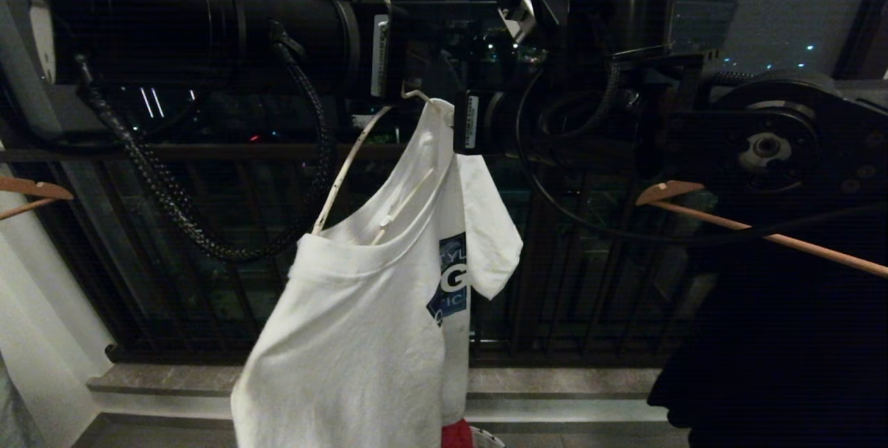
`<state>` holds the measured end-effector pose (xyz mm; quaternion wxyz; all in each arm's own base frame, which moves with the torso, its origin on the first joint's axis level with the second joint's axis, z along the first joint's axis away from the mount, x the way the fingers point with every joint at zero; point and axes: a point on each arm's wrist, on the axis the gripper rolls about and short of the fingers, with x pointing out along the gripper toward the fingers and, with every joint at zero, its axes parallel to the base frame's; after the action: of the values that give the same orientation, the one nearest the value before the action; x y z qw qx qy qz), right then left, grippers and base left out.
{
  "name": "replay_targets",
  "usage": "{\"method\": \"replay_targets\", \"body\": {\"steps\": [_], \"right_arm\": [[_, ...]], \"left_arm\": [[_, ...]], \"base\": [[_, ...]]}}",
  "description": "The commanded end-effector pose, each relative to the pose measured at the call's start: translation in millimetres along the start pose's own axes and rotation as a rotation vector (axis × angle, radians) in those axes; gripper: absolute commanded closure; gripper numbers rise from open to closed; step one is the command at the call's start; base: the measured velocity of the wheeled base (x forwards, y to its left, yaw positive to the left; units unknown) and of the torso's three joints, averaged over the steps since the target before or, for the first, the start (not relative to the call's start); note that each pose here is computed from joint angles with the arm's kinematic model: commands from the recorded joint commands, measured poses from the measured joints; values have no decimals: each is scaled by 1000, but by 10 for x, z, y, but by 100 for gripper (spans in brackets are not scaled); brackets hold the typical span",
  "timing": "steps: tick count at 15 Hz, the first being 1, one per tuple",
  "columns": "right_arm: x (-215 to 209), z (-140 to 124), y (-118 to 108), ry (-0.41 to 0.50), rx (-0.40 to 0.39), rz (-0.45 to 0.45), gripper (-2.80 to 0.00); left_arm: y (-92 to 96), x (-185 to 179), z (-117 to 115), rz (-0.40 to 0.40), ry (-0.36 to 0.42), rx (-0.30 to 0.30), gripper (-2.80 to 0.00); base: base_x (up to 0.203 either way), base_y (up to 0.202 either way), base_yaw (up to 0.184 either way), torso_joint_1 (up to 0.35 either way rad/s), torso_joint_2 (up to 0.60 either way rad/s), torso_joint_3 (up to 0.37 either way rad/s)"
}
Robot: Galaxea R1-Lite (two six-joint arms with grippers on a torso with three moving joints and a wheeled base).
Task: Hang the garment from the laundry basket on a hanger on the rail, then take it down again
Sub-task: Take the clothes off the clothes rack
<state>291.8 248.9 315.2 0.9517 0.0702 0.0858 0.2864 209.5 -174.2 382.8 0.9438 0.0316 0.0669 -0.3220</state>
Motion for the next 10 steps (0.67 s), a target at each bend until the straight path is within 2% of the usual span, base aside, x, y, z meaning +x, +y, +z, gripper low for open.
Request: {"method": "replay_targets", "body": {"steps": [1, 6, 10], "right_arm": [[82, -67, 4, 13, -2, -1, 0], [291, -170, -29, 22, -4, -13, 0], [364, -162, -198, 17, 2, -53, 0]], "left_arm": [[2, -1, 1, 2, -1, -2, 0], [-2, -9, 6, 0, -3, 0, 0], [3, -15, 8, 2, -3, 0, 0]], "base": [[0, 0, 0, 0, 0, 0], [0, 0, 0, 0, 0, 0], [0, 0, 0, 0, 0, 0]]}}
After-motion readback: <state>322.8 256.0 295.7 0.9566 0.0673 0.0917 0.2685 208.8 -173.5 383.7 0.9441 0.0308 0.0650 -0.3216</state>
